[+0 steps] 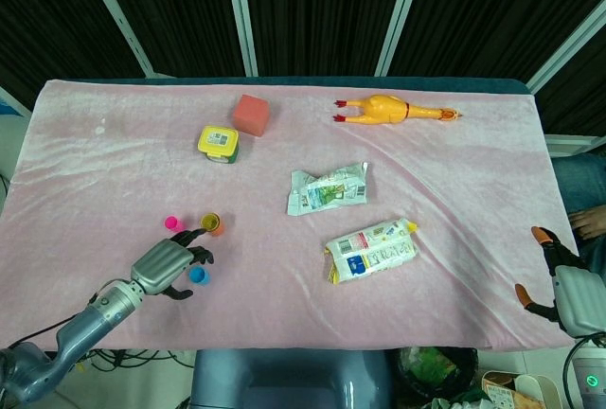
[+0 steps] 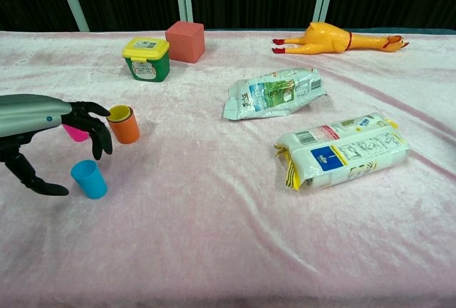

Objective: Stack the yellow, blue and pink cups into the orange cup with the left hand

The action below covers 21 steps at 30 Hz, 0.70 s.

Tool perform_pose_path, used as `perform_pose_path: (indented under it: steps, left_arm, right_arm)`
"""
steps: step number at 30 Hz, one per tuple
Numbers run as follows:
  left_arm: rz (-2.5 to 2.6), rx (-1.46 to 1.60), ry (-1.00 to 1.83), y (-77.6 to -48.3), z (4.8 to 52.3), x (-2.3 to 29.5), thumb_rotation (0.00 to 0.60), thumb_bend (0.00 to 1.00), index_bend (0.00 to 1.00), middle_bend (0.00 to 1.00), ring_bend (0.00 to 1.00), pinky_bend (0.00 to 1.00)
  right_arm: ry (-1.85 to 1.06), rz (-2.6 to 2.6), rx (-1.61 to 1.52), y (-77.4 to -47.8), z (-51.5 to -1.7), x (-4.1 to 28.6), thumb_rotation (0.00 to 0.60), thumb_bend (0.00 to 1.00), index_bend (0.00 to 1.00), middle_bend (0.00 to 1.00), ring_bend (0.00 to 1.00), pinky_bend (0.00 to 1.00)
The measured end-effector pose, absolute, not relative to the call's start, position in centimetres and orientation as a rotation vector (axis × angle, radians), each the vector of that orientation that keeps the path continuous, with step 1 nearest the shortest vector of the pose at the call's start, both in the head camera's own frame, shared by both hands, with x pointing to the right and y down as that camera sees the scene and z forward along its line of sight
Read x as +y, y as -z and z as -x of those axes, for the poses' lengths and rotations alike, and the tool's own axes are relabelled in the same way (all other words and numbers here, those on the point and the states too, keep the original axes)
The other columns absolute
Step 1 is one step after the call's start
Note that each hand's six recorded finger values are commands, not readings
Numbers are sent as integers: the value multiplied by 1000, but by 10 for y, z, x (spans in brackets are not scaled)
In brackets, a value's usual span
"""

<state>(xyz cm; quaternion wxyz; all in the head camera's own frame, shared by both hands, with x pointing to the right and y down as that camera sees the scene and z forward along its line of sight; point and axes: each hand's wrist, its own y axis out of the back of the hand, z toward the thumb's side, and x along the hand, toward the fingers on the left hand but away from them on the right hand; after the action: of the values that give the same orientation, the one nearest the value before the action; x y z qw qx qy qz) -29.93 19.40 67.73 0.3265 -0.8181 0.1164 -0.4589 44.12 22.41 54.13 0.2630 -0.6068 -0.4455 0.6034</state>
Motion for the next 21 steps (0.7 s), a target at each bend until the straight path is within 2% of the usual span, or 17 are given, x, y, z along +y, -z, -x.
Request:
perform_pose_path:
  steps: [12, 17, 21]
  left_arm:
    - [2143, 287, 1233, -688, 299, 192, 600, 269, 492, 517, 31, 128]
    - [2131, 309, 1227, -687, 301, 187, 600, 297, 513, 533, 50, 129]
    - [2116, 353, 1200, -674, 302, 179, 600, 297, 511, 532, 52, 128]
  right_arm:
    - [-1634, 1646, -1209, -542, -441, 224, 600, 267, 33, 62, 161, 214]
    - [-1631, 1650, -1217, -541, -441, 224, 600, 268, 33, 62, 161, 214]
    - [-1636, 1641, -1209, -541, -442, 224, 600, 268, 33, 62, 161, 214]
